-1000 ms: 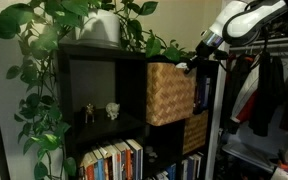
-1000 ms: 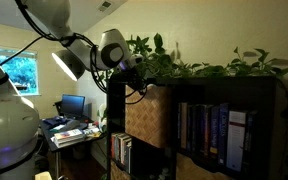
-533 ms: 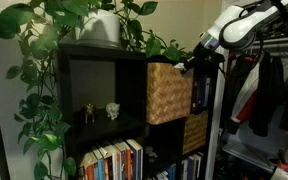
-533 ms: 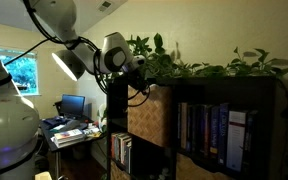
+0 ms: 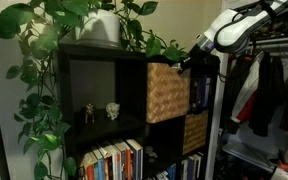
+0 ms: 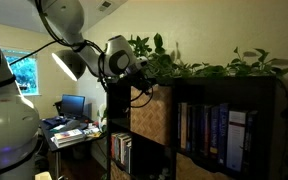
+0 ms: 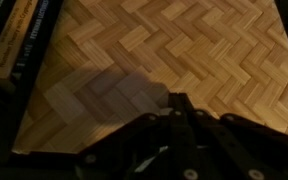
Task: Pull out the upper storage box, put the plush toys in it and push it back in
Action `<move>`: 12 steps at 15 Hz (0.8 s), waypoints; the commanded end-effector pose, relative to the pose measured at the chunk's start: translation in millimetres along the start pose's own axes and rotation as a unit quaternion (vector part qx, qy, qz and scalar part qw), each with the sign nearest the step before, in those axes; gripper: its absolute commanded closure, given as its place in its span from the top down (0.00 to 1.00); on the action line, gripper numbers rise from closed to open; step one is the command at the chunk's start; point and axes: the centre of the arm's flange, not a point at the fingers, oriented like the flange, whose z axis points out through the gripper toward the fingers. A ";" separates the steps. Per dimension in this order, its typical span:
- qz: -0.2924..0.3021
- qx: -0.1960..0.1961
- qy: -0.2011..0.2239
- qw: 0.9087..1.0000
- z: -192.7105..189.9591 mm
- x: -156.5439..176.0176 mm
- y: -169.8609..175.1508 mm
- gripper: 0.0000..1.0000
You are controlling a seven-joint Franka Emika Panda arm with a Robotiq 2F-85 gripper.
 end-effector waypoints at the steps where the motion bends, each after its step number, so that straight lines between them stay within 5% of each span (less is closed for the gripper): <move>1: -0.001 0.001 0.014 1.000 15.9 11.7 6.5 0.05; 4: -0.011 0.004 0.008 1.000 9.8 14.1 4.7 0.03; 5: -0.023 0.003 -0.001 1.000 3.8 14.9 3.9 0.29; 7: -0.045 0.010 -0.018 0.999 -8.5 17.2 2.6 0.30; 12: -0.113 0.041 -0.089 0.989 -39.1 31.2 -10.7 0.61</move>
